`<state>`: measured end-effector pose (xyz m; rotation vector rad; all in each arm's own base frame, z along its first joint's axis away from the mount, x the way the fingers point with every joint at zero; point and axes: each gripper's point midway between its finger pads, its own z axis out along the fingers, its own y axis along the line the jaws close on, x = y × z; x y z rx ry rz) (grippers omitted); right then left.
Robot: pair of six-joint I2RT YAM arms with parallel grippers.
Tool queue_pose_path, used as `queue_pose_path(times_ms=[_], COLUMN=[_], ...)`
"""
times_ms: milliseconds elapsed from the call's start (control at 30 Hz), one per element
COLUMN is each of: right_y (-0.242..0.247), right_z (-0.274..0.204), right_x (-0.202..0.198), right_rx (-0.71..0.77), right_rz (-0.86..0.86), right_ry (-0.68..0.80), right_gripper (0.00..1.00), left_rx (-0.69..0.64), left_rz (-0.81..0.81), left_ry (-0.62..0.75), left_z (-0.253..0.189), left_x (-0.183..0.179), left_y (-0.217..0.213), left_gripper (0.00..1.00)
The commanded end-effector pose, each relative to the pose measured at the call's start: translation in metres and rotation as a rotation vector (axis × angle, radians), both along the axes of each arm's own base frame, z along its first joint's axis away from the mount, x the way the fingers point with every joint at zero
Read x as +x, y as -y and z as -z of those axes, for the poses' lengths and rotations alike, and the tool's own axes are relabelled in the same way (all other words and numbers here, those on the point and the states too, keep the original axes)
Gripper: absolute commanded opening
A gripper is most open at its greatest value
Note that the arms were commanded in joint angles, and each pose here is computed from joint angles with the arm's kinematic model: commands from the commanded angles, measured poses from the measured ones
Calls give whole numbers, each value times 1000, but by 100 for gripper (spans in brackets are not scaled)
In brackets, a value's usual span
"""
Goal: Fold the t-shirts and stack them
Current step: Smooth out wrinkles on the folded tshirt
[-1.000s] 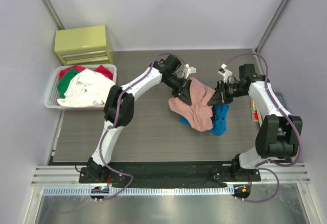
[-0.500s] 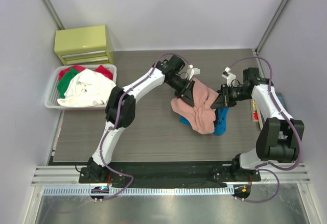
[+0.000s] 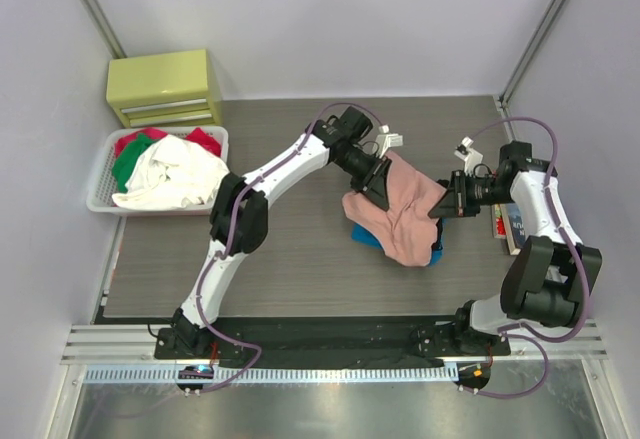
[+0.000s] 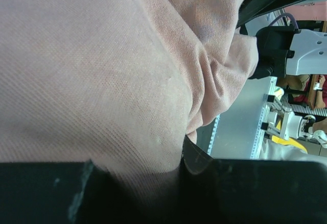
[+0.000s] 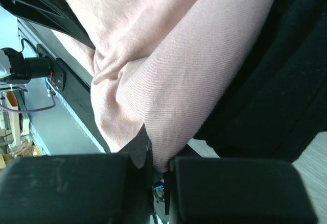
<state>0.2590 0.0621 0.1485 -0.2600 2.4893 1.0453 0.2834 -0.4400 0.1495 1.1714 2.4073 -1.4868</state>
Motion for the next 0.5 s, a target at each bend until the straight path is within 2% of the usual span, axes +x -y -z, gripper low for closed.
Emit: queue_pose_path(times_ms=[0,467], right_y=[2,4], right_z=[-30,6], right_x=[-1,0], right_rx=[17,63], right_rz=[-22,-31], right_ry=[111,17], right_gripper=[1,1], left_rx=[-85,11], left_rz=[66,49], left_ry=[34,0], left_z=[-30,14], left_x=[-14,-8], left_y=[14,5], left_gripper=[0,0])
